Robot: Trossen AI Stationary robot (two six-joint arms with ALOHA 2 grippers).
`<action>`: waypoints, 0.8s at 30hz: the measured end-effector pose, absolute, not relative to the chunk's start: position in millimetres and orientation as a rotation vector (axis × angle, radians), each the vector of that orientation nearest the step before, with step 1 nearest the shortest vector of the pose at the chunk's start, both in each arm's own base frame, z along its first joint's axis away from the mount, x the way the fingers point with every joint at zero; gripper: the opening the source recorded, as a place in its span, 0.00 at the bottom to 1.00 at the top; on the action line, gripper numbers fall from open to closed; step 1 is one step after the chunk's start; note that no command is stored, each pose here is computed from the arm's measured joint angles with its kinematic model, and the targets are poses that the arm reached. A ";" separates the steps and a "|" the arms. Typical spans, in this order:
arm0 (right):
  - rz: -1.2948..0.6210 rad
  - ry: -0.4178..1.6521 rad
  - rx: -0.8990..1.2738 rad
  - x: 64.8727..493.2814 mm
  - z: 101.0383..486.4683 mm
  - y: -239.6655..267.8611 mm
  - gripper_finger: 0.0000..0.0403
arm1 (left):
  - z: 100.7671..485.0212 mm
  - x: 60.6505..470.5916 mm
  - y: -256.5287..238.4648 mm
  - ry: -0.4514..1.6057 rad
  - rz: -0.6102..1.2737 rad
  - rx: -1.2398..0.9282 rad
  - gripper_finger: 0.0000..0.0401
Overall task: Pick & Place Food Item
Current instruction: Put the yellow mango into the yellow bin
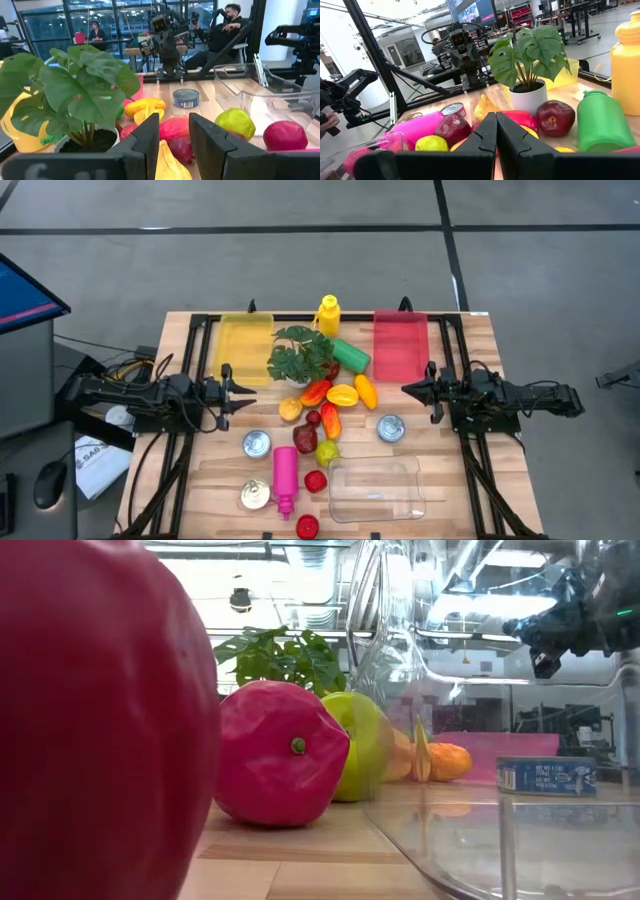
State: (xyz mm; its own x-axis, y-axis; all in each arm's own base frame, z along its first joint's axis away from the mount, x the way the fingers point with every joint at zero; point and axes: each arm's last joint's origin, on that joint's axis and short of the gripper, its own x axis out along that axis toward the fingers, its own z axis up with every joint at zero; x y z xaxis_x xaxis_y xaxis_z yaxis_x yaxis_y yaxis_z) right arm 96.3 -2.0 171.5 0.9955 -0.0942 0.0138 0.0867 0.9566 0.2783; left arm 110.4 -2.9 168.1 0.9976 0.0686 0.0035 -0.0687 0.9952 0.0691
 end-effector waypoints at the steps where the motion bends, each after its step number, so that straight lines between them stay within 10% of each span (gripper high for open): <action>1: -0.094 -0.027 0.276 96.3 171.6 -2.1 0.00 | 168.6 110.4 -3.0 -0.006 0.069 0.069 0.24; 24: -0.125 -0.102 0.269 95.8 178.4 -2.8 0.00 | 168.4 110.4 -2.9 -0.004 0.069 0.069 0.24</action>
